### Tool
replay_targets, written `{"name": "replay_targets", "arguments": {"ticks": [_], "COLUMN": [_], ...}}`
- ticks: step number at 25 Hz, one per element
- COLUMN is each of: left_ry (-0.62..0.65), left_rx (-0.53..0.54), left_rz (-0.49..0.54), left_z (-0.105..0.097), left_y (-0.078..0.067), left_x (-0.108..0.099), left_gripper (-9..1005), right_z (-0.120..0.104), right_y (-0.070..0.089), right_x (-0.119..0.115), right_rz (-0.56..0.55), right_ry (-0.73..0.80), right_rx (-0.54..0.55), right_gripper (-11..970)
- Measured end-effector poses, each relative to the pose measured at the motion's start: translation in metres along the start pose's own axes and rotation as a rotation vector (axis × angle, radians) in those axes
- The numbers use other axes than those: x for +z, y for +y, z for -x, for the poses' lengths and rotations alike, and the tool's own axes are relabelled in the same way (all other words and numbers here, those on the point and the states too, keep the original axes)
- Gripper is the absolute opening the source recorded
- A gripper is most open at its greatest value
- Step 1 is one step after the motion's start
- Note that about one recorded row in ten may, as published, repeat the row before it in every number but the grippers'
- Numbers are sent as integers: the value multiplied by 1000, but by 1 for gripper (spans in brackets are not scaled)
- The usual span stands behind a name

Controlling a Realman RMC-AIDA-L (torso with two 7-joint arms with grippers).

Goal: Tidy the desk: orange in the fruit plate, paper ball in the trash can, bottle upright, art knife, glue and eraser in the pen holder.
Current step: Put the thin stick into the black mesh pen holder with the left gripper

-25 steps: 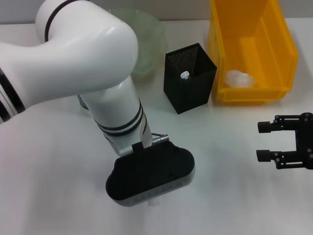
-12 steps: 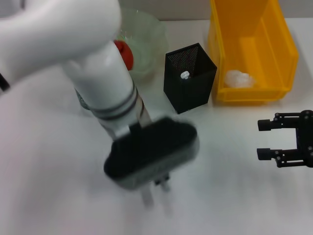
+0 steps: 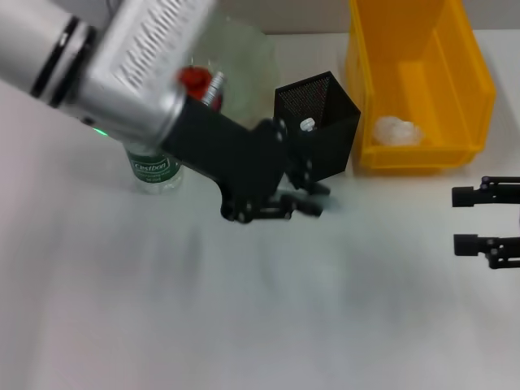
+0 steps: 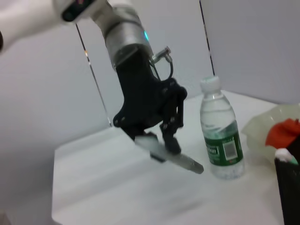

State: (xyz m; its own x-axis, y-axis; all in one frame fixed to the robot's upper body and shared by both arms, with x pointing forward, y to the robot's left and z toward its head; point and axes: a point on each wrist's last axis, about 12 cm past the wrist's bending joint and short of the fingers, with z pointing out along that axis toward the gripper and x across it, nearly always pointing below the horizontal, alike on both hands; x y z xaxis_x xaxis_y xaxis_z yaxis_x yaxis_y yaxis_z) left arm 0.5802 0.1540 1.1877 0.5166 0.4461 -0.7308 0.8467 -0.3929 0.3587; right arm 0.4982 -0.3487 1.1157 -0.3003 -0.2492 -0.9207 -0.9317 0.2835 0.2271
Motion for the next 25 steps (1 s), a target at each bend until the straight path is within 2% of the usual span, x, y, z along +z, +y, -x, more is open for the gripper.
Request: {"name": "replay_targets", "arguments": {"ticks": [2,4,5,6,7,12,16,20,25], "left_ry": [-104,-104,-253,-319,-446,-652,-745,-785,-788], "left_rx": [-97,-97,-219,-266,-346,-508,-642,-723,-746], "left_rz": [57,57,124,155,233,391,513,626,659], "left_z": [-8,-8,-18,-23,-30,-46,-59,-70,-73], "left_y": [-5,-5,-15,-21,-33,-58,-73,-81,-81], "left_x": [-5,-5,-12,-14,-18,-15,-9,1,8], "left_gripper": [154,154,154,155,155,154,148,148,148], "right_z": [1,1,1,1,1,-3,-13,-25,-36], "right_y": [1,1,1,1,1,-1,0,7,13], "right_x": [-2,-2,-1,-1,0,7,5,0,-8], "right_rz": [2,7,16,16,21,7,-65,-153,-243], "right_ry": [-10,-15,-22,-22,-25,-31,-62,-129,-174], "right_rx": [11,23,31,31,37,76,69,18,-41], "right_gripper": [719,719,719,719,719,718,719,719,719]}}
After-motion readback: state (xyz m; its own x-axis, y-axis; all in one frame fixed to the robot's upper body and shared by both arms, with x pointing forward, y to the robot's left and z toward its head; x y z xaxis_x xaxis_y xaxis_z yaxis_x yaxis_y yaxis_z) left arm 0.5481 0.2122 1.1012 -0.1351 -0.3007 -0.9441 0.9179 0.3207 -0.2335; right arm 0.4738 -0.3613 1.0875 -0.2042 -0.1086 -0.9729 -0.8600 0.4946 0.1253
